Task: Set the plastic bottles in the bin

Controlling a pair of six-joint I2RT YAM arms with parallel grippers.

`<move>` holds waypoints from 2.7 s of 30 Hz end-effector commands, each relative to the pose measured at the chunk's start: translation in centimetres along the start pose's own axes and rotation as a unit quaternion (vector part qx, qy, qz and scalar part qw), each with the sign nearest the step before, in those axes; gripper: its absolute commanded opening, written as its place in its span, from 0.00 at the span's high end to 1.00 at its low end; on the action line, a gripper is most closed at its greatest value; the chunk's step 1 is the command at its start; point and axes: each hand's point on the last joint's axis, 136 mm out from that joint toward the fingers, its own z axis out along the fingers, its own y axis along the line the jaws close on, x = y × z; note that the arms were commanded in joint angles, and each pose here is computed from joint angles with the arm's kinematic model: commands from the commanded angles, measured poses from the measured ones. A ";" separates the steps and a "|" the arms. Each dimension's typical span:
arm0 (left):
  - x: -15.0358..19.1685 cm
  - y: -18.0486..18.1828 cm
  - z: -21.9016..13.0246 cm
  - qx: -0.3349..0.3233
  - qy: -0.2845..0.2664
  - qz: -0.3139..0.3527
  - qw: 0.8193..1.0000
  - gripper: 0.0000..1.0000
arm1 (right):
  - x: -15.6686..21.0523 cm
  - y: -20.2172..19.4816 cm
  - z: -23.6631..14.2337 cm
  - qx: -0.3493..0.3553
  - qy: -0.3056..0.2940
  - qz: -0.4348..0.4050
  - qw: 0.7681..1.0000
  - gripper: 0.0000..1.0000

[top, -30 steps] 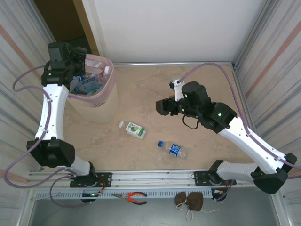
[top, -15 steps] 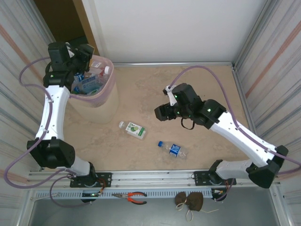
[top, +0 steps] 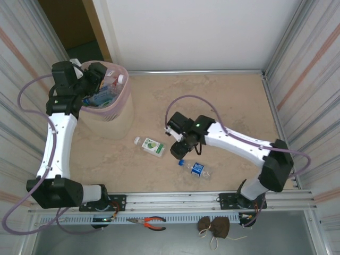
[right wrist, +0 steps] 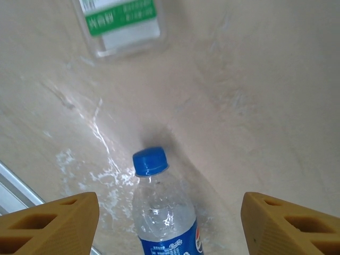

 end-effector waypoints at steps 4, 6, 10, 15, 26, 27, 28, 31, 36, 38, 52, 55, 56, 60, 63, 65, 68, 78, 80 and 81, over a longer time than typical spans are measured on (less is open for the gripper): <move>0.1 0.4 -1.4 -0.004 -0.011 0.017 1.000 0.42 | 3.2 0.1 4.1 0.026 0.115 -0.049 0.992 0.32; 0.1 0.5 -1.6 -0.004 -0.014 0.015 1.000 0.42 | 3.3 0.6 5.0 0.025 0.128 -0.060 0.990 0.32; 0.2 0.6 -1.7 -0.003 -0.013 0.013 1.000 0.42 | 3.2 1.8 6.8 0.007 0.146 -0.071 0.987 0.33; 0.3 0.9 -1.8 -0.007 -0.013 0.012 1.000 0.42 | 3.3 2.8 8.7 0.002 0.166 -0.083 0.983 0.35; 0.4 1.7 -2.2 -0.017 -0.020 0.010 1.000 0.42 | 3.7 2.7 10.3 0.023 0.184 -0.101 0.977 0.49; 0.5 1.7 -2.2 -0.017 -0.019 0.009 1.000 0.42 | 3.7 2.6 10.3 0.026 0.185 -0.103 0.977 0.50; 0.5 1.6 -2.3 -0.016 -0.020 0.009 1.000 0.42 | 3.7 2.6 10.3 0.027 0.185 -0.104 0.977 0.52; 0.4 1.5 -2.5 -0.016 -0.023 0.011 1.000 0.43 | 3.6 2.5 10.1 0.029 0.182 -0.105 0.977 0.57; 0.2 1.0 -2.9 -0.010 -0.030 0.022 0.999 0.43 | 3.3 2.2 9.5 0.036 0.177 -0.104 0.978 0.65; 0.2 0.9 -3.1 -0.008 -0.032 0.027 0.999 0.44 | 3.2 2.1 9.0 0.036 0.172 -0.102 0.979 0.69; 1.9 -6.5 -6.8 0.193 -0.051 0.208 0.958 0.31 | -2.0 1.5 1.0 -0.040 0.000 -0.003 0.999 0.74; 3.5 -8.9 -7.9 0.265 -0.026 0.260 0.928 0.27 | -3.7 1.2 -1.8 -0.066 -0.057 0.027 0.996 0.75; 3.9 -9.4 -8.1 0.280 -0.020 0.272 0.921 0.27 | -4.3 1.0 -2.7 -0.073 -0.079 0.039 0.993 0.76; 5.7 -10.7 -8.4 0.311 0.010 0.312 0.898 0.28 | -6.5 0.5 -6.7 -0.100 -0.166 0.072 0.978 0.76; 7.1 -11.3 -8.7 0.325 0.022 0.337 0.884 0.28 | -7.9 -0.1 -10.2 -0.116 -0.232 0.094 0.961 0.76; 8.1 -11.8 -8.9 0.339 0.034 0.349 0.873 0.27 | -8.6 -0.8 -12.6 -0.123 -0.277 0.113 0.946 0.76; 10.0 -12.3 -8.8 0.359 0.061 0.363 0.858 0.26 | -9.3 -2.1 -15.9 -0.129 -0.345 0.143 0.919 0.76; 18.0 -13.7 -9.9 0.428 0.159 0.435 0.776 0.26 | -10.0 -6.0 -24.6 -0.142 -0.500 0.221 0.825 0.81; 19.3 -13.8 -10.1 0.439 0.175 0.443 0.762 0.25 | -10.0 -6.1 -25.7 -0.147 -0.519 0.223 0.812 0.81; 20.1 -13.8 -10.2 0.444 0.184 0.447 0.754 0.25 | -10.1 -6.0 -26.3 -0.151 -0.528 0.220 0.806 0.81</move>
